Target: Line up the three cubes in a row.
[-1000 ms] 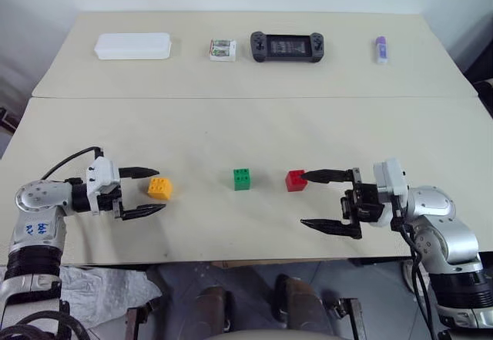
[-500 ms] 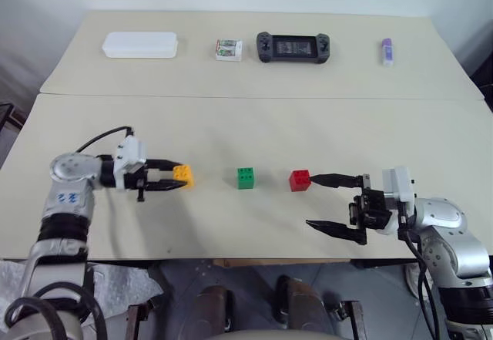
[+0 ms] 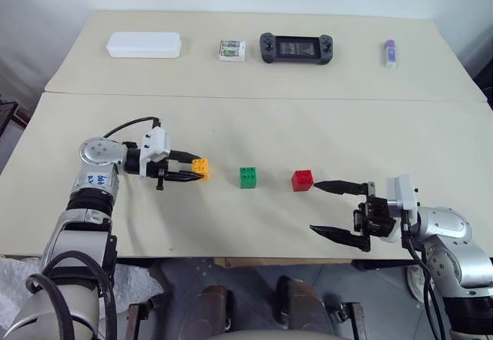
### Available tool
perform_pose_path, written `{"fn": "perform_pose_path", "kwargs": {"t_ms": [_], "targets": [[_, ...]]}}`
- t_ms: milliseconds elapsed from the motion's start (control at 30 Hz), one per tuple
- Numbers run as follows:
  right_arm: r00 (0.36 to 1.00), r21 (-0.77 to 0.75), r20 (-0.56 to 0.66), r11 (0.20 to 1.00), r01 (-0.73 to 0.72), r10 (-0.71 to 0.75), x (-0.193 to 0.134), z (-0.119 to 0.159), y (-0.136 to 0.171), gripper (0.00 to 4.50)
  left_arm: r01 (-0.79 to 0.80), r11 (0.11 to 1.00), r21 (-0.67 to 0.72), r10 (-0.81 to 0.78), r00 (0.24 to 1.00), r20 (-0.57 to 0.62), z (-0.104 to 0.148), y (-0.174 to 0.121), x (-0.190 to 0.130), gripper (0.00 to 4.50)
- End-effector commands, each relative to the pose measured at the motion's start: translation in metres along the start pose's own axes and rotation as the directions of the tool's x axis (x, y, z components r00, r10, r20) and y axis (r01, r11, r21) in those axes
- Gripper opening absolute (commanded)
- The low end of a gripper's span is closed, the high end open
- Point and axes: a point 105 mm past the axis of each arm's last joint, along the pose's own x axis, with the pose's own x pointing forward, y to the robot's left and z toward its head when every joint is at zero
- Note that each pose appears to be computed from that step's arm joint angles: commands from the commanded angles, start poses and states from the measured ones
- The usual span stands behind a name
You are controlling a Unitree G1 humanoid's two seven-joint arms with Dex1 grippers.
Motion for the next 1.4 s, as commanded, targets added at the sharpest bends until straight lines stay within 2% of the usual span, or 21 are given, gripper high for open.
{"fn": "perform_pose_path", "kwargs": {"t_ms": [33,267,867,1067,1200,1367,1400], "targets": [[1.000,-0.044,0.023,0.999,0.013,-0.012,-0.002,0.008,0.001,4.50,0.109,0.994,0.018,-0.109,0.994,0.010,0.004,-0.008,0.009,1.50],[1.000,-0.041,0.018,0.999,0.014,-0.014,-0.004,0.005,0.000,4.50,0.160,0.987,0.010,-0.160,0.987,0.005,0.003,-0.014,0.013,1.50],[1.000,-0.035,0.012,0.999,0.011,-0.010,-0.006,0.000,0.000,4.50,0.203,0.979,-0.007,-0.203,0.977,-0.062,-0.005,-0.027,-0.005,1.50],[1.000,-0.034,0.015,0.999,0.008,-0.008,-0.007,-0.002,0.000,4.50,0.164,0.986,0.004,-0.164,0.986,-0.038,-0.001,-0.023,-0.011,3.37],[0.996,-0.039,0.092,0.999,0.016,-0.012,-0.006,0.008,-0.004,4.50,0.097,0.995,-0.002,-0.097,0.995,-0.016,0.007,-0.024,-0.037,4.47],[0.996,-0.040,0.089,0.999,0.008,-0.005,-0.016,0.007,-0.012,4.50,-0.028,0.998,-0.061,0.030,0.999,0.029,0.013,-0.046,-0.076,4.47],[0.993,-0.027,0.118,0.999,0.027,-0.023,-0.021,0.009,-0.019,4.50,-0.102,0.992,-0.072,0.105,0.993,0.052,0.015,-0.053,-0.084,4.47]]}}
